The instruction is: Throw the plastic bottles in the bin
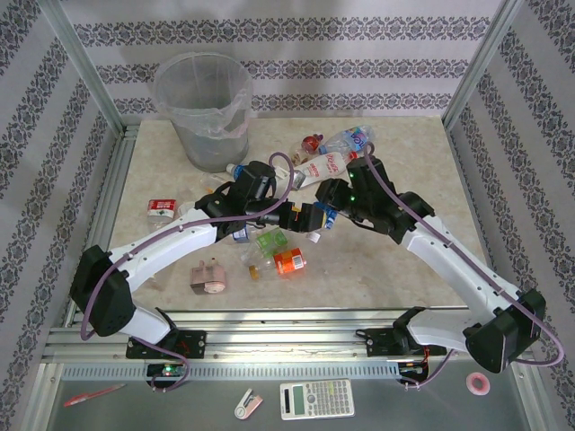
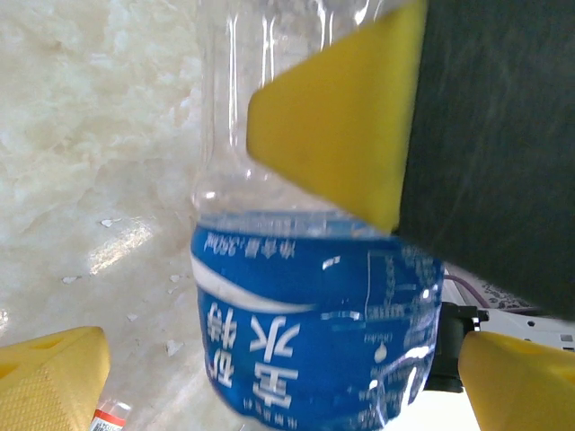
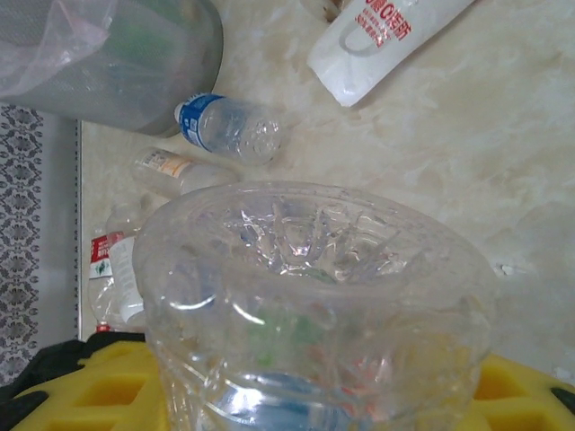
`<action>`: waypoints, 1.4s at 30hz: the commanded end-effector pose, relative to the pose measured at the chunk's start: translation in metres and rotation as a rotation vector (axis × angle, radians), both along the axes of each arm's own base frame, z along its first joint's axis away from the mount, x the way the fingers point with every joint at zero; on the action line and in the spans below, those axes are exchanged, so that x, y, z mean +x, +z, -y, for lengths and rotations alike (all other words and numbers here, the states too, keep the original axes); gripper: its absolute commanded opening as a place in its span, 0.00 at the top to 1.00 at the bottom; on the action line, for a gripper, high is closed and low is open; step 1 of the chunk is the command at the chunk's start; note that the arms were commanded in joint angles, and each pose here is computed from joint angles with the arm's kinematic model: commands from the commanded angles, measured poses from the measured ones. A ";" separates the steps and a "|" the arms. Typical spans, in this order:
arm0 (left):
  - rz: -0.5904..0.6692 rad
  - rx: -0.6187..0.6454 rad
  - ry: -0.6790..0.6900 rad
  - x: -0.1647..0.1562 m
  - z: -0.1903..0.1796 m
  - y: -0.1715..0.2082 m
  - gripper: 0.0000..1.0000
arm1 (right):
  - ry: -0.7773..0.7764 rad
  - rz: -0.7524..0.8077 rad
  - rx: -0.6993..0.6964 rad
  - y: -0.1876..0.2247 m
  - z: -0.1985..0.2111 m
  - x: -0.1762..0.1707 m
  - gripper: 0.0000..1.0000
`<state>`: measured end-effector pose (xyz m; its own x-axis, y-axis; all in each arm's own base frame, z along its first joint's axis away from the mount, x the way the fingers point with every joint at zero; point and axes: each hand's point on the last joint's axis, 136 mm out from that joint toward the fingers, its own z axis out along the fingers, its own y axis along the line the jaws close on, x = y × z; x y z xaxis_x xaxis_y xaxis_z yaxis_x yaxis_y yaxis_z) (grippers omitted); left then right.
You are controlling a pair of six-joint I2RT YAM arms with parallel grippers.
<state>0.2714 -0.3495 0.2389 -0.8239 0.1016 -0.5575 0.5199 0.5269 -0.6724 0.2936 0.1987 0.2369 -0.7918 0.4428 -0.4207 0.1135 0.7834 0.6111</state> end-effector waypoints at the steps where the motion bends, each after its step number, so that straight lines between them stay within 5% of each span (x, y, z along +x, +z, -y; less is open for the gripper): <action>1: 0.000 -0.038 -0.038 -0.006 0.010 0.004 0.00 | -0.012 0.012 0.028 0.003 -0.002 -0.006 0.55; 12: -0.051 -0.062 -0.087 -0.019 0.023 -0.011 0.10 | 0.021 0.011 0.054 0.005 -0.015 -0.015 0.55; 29: -0.068 -0.081 -0.114 -0.018 0.028 -0.018 0.60 | 0.022 0.008 0.062 0.004 -0.019 -0.013 0.54; 42: -0.064 -0.030 0.030 0.006 -0.004 -0.028 0.66 | 0.047 0.045 0.022 0.016 -0.017 -0.012 0.09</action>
<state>0.2698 -0.3539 0.2009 -0.8739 0.1035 -0.4750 0.4570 0.5084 -0.7299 0.2808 0.2125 0.2333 -0.8090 0.4226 -0.4086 0.0917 0.7773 0.6224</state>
